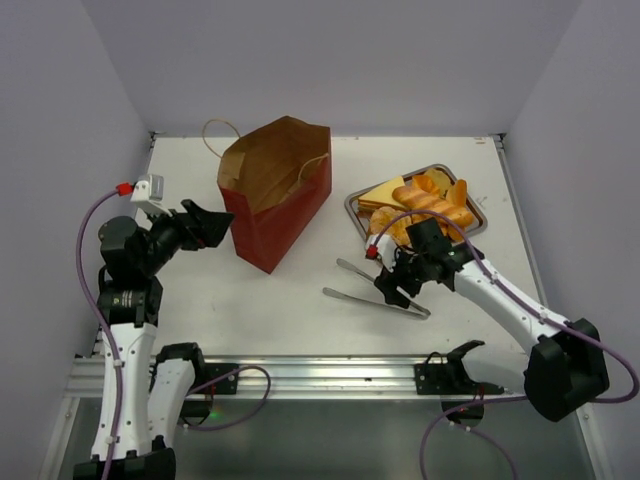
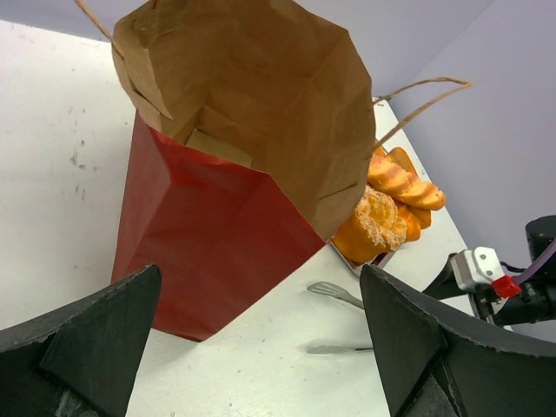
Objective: Take the fake bread out of the paper bag
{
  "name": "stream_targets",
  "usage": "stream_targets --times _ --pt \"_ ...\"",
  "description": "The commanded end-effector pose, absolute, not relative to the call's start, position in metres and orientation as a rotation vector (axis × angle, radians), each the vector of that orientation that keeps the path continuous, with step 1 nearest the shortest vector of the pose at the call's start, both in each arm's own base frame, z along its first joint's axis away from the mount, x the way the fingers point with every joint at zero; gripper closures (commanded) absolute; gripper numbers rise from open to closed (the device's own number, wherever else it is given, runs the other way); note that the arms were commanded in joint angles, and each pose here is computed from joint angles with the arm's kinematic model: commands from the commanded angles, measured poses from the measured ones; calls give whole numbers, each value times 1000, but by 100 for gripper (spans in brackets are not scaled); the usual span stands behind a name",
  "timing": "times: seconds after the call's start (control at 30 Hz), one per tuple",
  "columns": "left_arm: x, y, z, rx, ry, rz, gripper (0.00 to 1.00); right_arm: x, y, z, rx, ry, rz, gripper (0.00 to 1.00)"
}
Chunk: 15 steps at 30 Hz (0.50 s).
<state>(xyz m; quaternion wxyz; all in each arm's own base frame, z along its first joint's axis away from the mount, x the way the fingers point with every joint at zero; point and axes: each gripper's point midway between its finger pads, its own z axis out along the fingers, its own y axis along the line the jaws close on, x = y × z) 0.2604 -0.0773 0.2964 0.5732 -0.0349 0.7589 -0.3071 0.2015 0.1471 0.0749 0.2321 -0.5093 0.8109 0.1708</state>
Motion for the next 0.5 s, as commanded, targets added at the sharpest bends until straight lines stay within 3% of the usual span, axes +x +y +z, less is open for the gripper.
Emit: stream_targets --times 0.0,0.03,0.17,0.33,0.47 --pt "251 -85 300 -18 1775 -728 0 209 146 114 -1394 2106 401 28" --pt "250 -85 299 -17 1779 -729 1 216 147 132 -1338 2084 377 27" --pt "248 -85 297 -22 1803 -712 1 242 137 204 -1040 2023 242 1" --pt "245 -75 282 -41 1854 -620 0 273 107 256 -571 2020 82 1" --pt "244 -70 276 -47 1880 -576 1 276 95 272 -556 1939 7 1"
